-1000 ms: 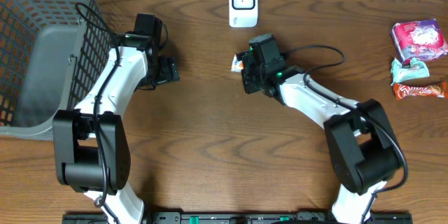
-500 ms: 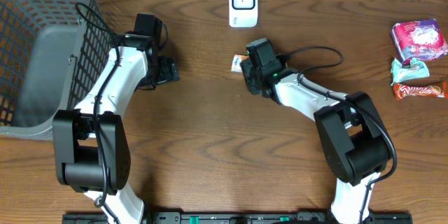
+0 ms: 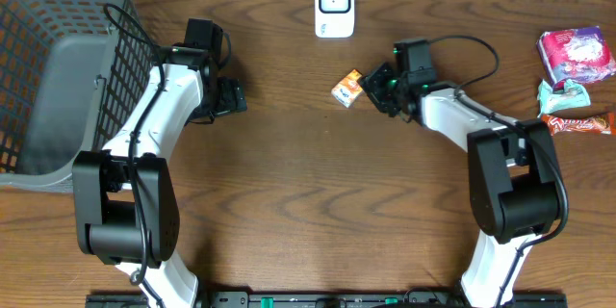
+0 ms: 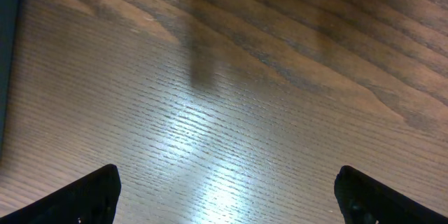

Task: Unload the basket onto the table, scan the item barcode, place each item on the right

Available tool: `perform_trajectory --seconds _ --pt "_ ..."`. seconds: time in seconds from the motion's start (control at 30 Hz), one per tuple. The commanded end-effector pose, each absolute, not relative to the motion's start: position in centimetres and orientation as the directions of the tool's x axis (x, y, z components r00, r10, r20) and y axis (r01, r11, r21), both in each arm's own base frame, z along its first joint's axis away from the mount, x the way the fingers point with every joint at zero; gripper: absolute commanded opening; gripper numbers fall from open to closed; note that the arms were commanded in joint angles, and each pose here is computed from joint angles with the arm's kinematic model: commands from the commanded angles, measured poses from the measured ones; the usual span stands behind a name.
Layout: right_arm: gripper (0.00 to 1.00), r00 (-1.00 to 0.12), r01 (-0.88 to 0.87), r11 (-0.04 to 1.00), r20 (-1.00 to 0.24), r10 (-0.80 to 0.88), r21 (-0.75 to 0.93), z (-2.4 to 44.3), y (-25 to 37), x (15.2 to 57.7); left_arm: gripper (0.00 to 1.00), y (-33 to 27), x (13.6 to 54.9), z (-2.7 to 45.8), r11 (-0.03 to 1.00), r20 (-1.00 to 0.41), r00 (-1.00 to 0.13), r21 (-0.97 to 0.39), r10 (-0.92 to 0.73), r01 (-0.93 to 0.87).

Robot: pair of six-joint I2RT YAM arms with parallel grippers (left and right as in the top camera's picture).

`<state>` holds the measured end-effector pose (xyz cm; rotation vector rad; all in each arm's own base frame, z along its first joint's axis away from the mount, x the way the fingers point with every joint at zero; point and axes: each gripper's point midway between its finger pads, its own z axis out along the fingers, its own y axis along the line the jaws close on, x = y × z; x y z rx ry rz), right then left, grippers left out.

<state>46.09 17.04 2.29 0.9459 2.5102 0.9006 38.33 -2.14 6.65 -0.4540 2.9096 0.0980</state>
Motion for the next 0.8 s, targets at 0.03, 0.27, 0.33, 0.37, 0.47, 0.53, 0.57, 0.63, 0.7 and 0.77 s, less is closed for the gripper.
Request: perform_trajectory --seconds 0.03,0.27,0.33,0.37,0.47,0.53,0.57,0.63,0.7,0.77 --pt "0.49 -0.873 0.282 0.674 -0.108 0.475 0.683 3.4 18.6 44.3 0.98 -1.9 38.4 6.8 0.952 -0.207 -0.935 0.049 -0.286 -0.302" --pt "0.65 -0.908 0.231 0.718 -0.119 0.401 0.656 2.8 20.3 42.8 0.98 -1.9 38.4 6.8 0.952 -0.207 -0.935 0.049 -0.286 -0.302" --pt "0.67 -0.908 0.231 0.737 -0.13 0.397 0.636 2.4 20.6 42.6 0.98 -1.9 38.4 6.8 0.952 -0.207 -0.935 0.049 -0.286 -0.302" --pt "0.73 -0.906 0.234 0.747 -0.138 0.399 0.623 2.3 20.6 42.5 0.98 -1.9 38.4 6.8 0.952 -0.207 -0.935 0.049 -0.286 -0.302" --pt "0.99 -0.904 0.237 0.76 -0.149 0.401 0.605 2.0 20.5 42.5 0.98 -1.9 38.4 6.8 0.952 -0.207 -0.935 0.049 -0.286 -0.302" --pt "0.99 -0.905 0.241 0.762 -0.144 0.4 0.601 1.9 20.5 42.3 0.98 -1.9 38.4 6.8 0.952 -0.207 -0.935 0.049 -0.286 -0.302" --pt "0.99 -0.905 0.241 0.762 -0.144 0.4 0.601 1.9 20.5 42.3 0.98 -1.9 38.4 6.8 0.952 -0.207 -0.935 0.049 -0.286 -0.302" --pt "0.99 -0.904 0.246 0.764 -0.144 0.403 0.597 1.9 20.3 42.3 0.98 -1.9 38.4 6.8 0.952 -0.207 -0.935 0.049 -0.286 -0.302" --pt "0.99 -0.903 0.247 0.763 -0.144 0.405 0.598 1.9 20.2 42.4 0.98 -1.9 38.4 6.8 0.952 -0.207 -0.935 0.049 -0.286 -0.302" --pt "0.99 -0.903 0.247 0.763 -0.143 0.405 0.597 1.9 20.2 42.4 0.98 -1.9 38.4 6.8 0.952 -0.207 -0.935 0.049 -0.286 -0.302"
